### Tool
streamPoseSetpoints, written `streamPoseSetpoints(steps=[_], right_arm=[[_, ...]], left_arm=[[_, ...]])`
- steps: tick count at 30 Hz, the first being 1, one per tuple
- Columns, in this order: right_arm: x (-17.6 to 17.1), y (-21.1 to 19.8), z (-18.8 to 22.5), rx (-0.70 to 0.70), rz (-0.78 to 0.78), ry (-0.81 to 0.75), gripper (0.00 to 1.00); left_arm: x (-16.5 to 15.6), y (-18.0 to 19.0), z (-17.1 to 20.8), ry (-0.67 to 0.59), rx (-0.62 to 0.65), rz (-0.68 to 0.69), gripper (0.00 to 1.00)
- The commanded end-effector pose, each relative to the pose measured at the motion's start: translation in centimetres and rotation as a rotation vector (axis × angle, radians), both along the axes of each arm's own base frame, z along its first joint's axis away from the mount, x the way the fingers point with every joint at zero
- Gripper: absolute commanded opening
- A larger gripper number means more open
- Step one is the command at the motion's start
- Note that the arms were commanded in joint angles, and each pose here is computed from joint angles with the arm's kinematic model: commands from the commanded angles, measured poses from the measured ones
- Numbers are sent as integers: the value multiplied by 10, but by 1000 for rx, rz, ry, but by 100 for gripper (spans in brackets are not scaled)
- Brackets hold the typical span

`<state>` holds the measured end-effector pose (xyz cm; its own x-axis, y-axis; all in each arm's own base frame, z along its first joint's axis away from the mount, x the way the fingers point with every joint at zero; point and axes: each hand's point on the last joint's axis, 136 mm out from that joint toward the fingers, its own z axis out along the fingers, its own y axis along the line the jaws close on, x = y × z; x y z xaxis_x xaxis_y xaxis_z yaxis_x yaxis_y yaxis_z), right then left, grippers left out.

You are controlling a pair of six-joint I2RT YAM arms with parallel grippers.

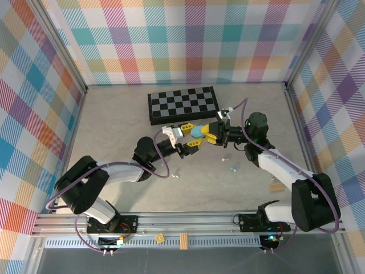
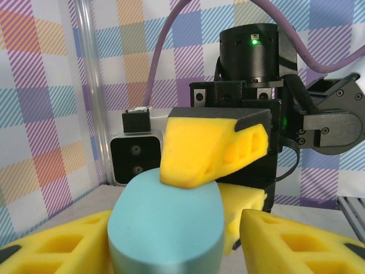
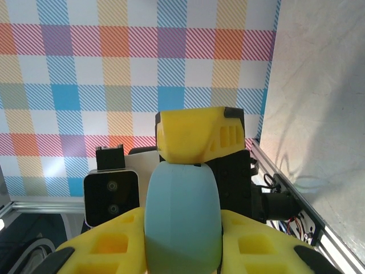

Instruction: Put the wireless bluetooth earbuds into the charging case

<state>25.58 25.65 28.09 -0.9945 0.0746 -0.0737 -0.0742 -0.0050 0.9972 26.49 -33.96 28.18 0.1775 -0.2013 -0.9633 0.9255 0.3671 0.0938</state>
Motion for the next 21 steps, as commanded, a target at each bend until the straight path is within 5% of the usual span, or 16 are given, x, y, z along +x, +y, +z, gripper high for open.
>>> streamPoseSetpoints(steps=[1,16,21], right_arm=[[-1,3,6,17,5,-30,7],[-2,1,11,31,-14,-51,7],[-1,1,7,30,-25,-37,5]], left_arm=[[-4,-2,19,-59,-43,-43,53],[-2,-7,14,-53,-32,-58,55],[-4,-7,14,-56,-30,-63,48]])
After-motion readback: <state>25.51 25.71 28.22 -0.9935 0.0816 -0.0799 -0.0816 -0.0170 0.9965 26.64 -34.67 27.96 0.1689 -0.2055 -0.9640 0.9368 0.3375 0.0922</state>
